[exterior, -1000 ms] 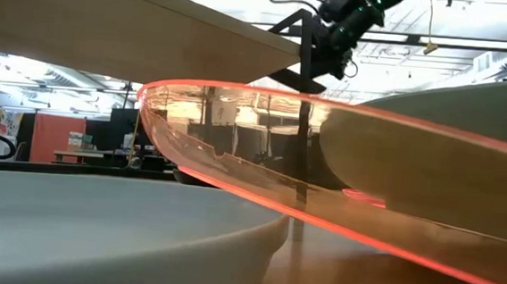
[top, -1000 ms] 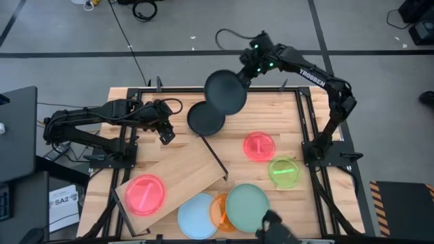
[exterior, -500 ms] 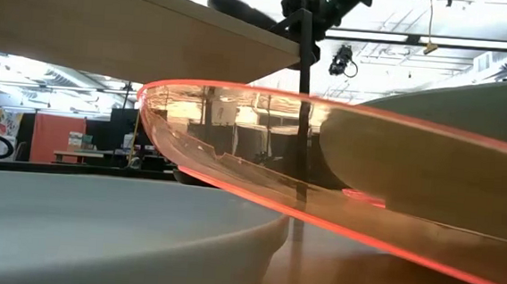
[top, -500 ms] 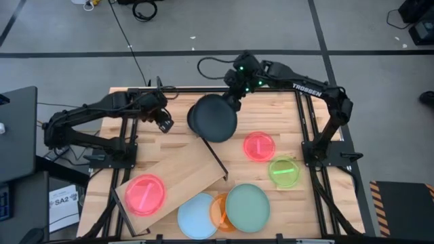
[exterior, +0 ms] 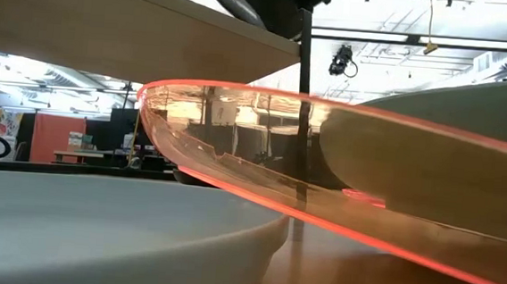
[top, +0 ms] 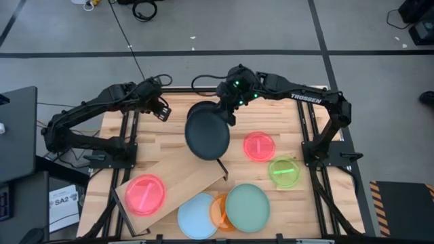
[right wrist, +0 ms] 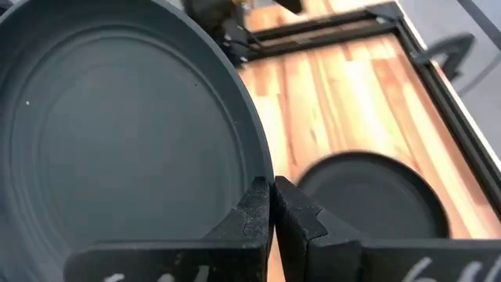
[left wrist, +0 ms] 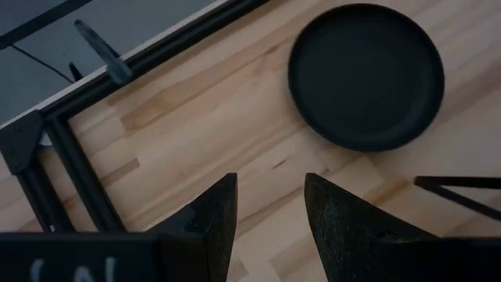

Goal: Place and stack plates onto a shelf
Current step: Put the right black plate on the shelf

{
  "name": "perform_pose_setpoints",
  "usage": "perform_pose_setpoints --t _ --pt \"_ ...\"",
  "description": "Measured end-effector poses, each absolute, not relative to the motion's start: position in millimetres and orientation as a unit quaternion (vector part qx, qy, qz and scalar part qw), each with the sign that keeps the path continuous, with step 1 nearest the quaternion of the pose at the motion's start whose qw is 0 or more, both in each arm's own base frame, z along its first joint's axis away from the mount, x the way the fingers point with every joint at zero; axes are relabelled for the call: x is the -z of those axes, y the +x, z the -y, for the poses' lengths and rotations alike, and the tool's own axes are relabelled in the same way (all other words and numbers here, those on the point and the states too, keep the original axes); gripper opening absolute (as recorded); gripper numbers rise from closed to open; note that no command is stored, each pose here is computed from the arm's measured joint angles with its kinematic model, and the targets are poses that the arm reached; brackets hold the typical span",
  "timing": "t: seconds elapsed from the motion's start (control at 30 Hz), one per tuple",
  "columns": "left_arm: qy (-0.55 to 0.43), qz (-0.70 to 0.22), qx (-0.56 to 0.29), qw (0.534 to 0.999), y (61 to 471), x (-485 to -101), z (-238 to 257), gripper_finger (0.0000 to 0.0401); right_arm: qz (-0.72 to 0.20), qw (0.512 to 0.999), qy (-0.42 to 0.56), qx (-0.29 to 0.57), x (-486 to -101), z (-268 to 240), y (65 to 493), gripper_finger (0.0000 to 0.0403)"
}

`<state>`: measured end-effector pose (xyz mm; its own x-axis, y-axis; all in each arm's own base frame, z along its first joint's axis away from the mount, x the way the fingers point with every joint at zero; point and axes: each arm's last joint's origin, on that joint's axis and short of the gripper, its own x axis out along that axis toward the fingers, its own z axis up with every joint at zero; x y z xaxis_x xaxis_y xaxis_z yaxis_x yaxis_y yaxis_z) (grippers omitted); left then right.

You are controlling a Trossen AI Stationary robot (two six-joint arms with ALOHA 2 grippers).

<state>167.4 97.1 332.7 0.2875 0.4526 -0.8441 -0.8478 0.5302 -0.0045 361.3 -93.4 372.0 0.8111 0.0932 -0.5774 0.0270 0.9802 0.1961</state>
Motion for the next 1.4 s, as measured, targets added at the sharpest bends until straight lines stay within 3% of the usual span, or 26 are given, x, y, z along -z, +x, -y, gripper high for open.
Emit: perform_pose_setpoints --t 0.57,1.4 --pt "-0.241 -0.416 -0.434 0.762 164.8 -332.8 -101.7 0.0157 -0.226 0.969 0.049 -0.090 -386.8 38.1 381.0 0.0012" --pt "-0.242 -0.409 -0.434 0.765 166.0 -333.5 -102.4 0.0157 -0.252 0.958 0.037 -0.131 -330.0 12.2 431.9 0.0012"
